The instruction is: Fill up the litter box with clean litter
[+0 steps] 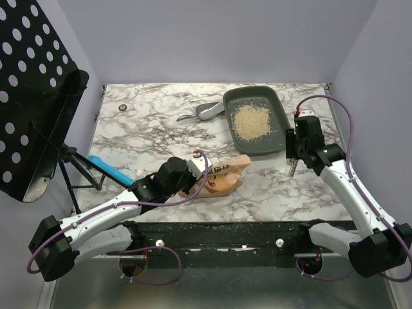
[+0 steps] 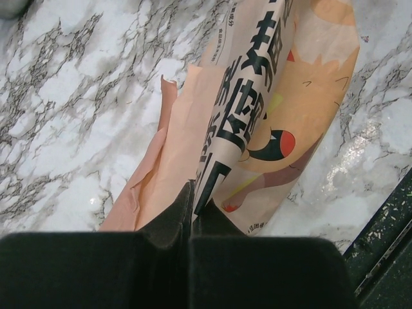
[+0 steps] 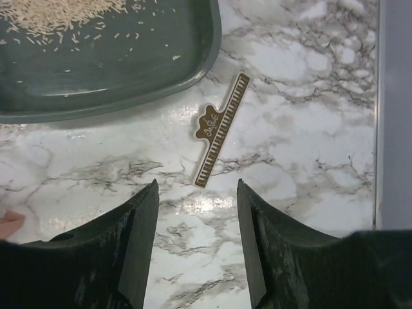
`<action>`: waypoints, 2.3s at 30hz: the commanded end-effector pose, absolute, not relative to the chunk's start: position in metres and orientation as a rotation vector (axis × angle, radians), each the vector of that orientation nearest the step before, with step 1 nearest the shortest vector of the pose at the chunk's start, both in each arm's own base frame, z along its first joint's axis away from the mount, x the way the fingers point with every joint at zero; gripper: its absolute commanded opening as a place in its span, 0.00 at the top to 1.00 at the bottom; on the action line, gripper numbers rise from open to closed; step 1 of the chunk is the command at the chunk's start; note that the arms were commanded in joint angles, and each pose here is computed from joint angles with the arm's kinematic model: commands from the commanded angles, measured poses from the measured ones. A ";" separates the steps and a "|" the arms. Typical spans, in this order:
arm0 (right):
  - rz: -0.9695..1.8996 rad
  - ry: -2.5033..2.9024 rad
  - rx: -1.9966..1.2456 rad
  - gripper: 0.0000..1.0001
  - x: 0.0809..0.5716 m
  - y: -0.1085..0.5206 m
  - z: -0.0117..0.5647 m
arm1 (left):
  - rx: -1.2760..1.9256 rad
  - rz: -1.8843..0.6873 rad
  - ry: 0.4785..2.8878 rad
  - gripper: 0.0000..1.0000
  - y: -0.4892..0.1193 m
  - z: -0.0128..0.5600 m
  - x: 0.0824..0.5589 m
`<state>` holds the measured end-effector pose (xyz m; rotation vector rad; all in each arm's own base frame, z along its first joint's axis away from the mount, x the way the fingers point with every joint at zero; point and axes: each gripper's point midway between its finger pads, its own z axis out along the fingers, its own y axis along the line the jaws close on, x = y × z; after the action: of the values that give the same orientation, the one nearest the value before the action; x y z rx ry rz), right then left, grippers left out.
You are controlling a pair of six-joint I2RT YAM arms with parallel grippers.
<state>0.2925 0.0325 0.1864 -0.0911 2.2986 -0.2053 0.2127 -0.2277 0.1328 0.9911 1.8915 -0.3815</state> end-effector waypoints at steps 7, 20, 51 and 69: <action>-0.360 2.506 0.132 0.42 0.307 0.007 0.107 | 0.853 -0.326 1.775 1.00 -0.223 0.181 0.228; -0.462 2.585 0.121 0.45 0.330 -0.001 0.065 | 0.865 -0.337 1.750 1.00 -0.224 0.186 0.224; -0.488 2.639 0.155 0.68 0.346 -0.010 0.029 | 0.889 -0.333 1.759 1.00 -0.225 0.179 0.223; -0.507 2.541 0.187 1.00 0.339 -0.018 0.074 | 0.925 -0.348 1.739 0.70 -0.227 0.181 0.219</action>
<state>0.3412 -0.0137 0.0464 0.1413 2.6124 -0.5194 0.2081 -0.2191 0.1423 0.9928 1.8627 -0.3308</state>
